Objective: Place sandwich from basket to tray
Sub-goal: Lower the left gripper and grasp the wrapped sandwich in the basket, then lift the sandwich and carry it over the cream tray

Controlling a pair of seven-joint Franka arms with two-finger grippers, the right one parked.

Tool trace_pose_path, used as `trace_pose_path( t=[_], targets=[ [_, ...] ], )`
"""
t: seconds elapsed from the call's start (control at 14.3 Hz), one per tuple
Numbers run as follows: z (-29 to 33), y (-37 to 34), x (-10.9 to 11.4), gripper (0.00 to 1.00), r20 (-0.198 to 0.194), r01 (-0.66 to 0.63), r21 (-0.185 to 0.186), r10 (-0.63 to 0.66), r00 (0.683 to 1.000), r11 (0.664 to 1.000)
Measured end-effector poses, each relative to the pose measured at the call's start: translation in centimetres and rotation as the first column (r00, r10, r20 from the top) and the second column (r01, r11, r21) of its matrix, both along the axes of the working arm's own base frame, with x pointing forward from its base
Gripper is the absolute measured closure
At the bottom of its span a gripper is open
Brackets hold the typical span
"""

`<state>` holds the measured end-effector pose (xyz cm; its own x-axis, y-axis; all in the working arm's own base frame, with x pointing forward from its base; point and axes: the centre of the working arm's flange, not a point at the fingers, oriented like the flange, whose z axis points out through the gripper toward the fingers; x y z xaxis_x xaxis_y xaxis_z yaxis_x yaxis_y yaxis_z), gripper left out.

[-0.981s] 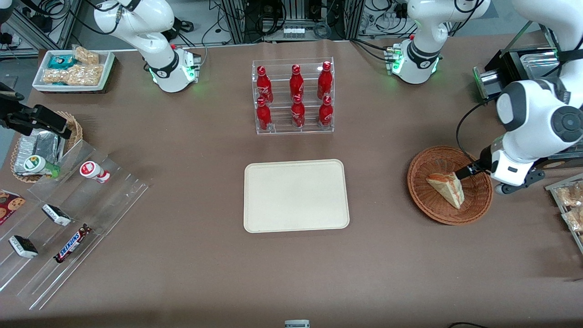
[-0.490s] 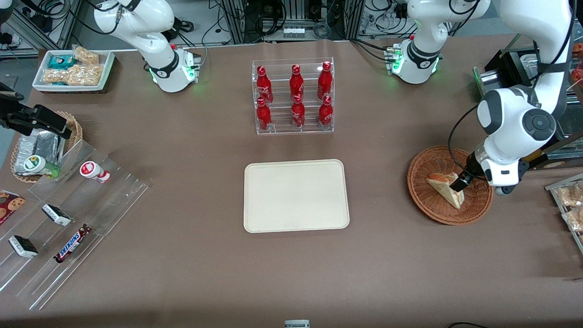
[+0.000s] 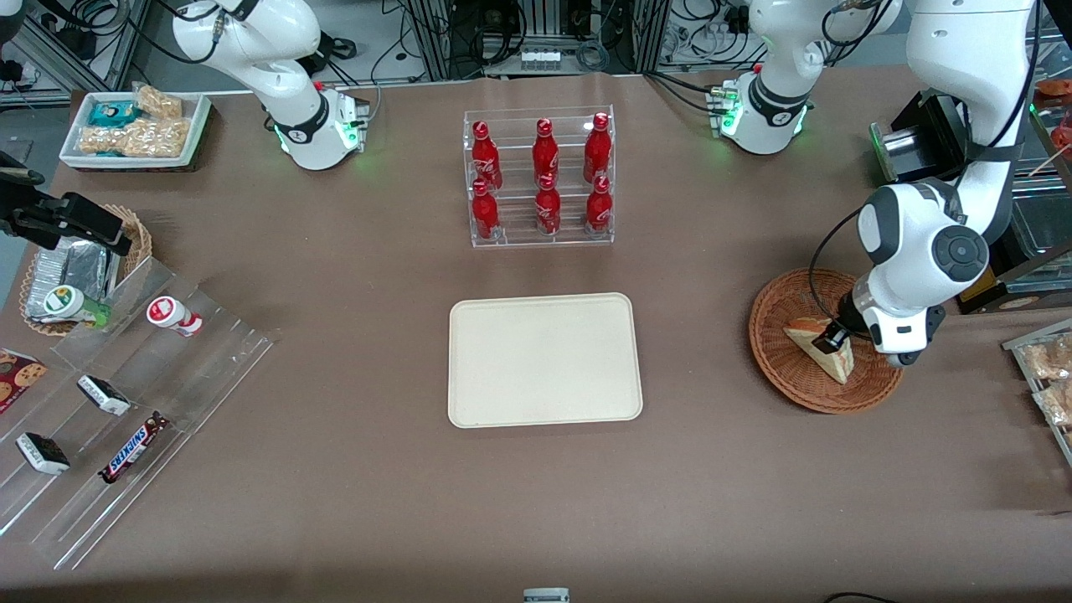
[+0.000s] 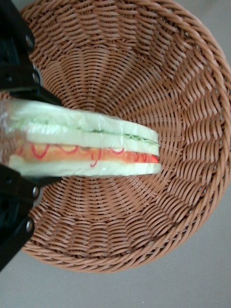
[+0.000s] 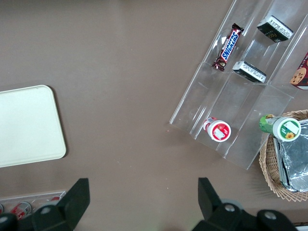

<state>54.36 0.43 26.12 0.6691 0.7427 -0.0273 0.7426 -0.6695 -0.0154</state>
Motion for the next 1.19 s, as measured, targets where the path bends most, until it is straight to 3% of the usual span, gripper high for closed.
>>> trace_pose_path(
  t=[0.14, 0.28, 0.42, 0.77, 0.84, 1.19],
  targets=[
    [0.7, -0.2, 0.5, 0.65, 0.003, 0.004, -0.001, -0.004, 1.000, 1.000],
    [2.1, -0.9, 1.5, 0.78, -0.026, 0.017, -0.003, -0.017, 1.000, 1.000],
    [4.5, -2.5, 2.8, 0.79, -0.048, 0.045, -0.006, -0.046, 0.998, 0.999],
    [7.7, -12.1, 3.7, 0.81, -0.010, 0.194, -0.023, -0.194, 0.981, 0.981],
    [7.9, -14.9, 3.5, 0.85, -0.004, 0.237, -0.024, -0.237, 0.971, 0.971],
    [6.2, -28.7, 4.6, 0.86, 0.037, 0.428, -0.024, -0.427, 0.903, 0.903]
  ],
)
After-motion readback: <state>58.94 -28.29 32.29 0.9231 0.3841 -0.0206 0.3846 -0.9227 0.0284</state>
